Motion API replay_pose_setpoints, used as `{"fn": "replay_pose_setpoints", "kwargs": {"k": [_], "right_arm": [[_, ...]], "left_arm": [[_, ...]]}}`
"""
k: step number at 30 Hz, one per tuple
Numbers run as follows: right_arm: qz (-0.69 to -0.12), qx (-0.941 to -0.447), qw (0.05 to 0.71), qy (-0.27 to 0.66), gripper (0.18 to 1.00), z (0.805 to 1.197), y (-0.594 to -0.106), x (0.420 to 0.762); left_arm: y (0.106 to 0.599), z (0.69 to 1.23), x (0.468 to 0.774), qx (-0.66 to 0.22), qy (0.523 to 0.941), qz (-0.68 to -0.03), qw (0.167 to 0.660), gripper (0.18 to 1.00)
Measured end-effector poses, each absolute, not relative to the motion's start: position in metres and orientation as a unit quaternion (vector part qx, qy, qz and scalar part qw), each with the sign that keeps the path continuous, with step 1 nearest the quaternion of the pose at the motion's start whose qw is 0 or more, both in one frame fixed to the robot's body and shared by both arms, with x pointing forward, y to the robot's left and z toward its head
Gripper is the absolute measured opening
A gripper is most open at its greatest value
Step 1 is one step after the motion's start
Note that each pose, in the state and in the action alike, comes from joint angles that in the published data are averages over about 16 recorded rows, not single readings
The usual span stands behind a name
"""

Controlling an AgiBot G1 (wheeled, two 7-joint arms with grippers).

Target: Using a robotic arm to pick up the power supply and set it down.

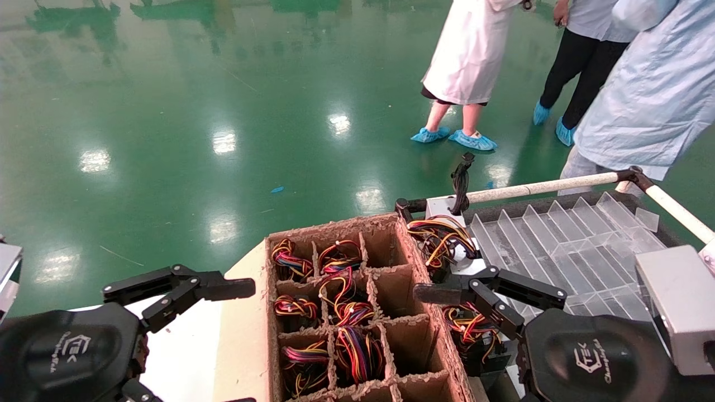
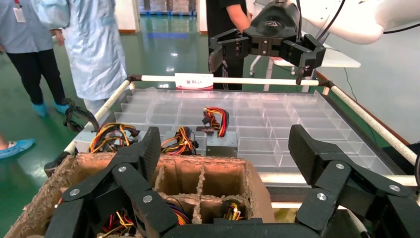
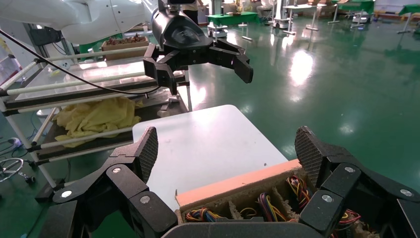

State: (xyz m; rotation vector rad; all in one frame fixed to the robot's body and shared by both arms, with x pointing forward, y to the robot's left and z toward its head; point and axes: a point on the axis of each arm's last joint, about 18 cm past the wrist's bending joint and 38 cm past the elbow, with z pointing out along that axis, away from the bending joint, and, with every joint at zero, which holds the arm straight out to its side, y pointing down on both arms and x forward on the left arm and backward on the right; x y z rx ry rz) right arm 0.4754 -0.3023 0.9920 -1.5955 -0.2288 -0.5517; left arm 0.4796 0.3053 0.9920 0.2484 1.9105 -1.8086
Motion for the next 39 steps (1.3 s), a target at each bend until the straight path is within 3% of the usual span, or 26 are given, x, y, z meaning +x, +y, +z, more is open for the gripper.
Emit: {"fn": "replay_pose_setpoints", "kwargs": {"k": [10,14,32,39], "right_arm": [[-0.243,-0.711,0.653,-0.094,1.0,0.988,-0.301,0.481],[-0.24,-0.721,0.644,-0.084,1.0,0.981,-0.298,0.491],[-0.23,-0.775,0.589,-0.024,1.0,0.945,-0.274,0.566],[-0.231,-0.79,0.569,-0.005,1.0,0.933,-0.263,0.595]], "left_arm": [[0.305,0.992,0.48,0.091,0.701,-0.663,0.247,0.846],[0.305,0.992,0.48,0.091,0.701,-0.663,0.247,0.76],[0.305,0.992,0.48,0.091,0.701,-0.663,0.247,0.36],[0.305,0.992,0.48,0.091,0.701,-0.663,0.247,0.261]]}}
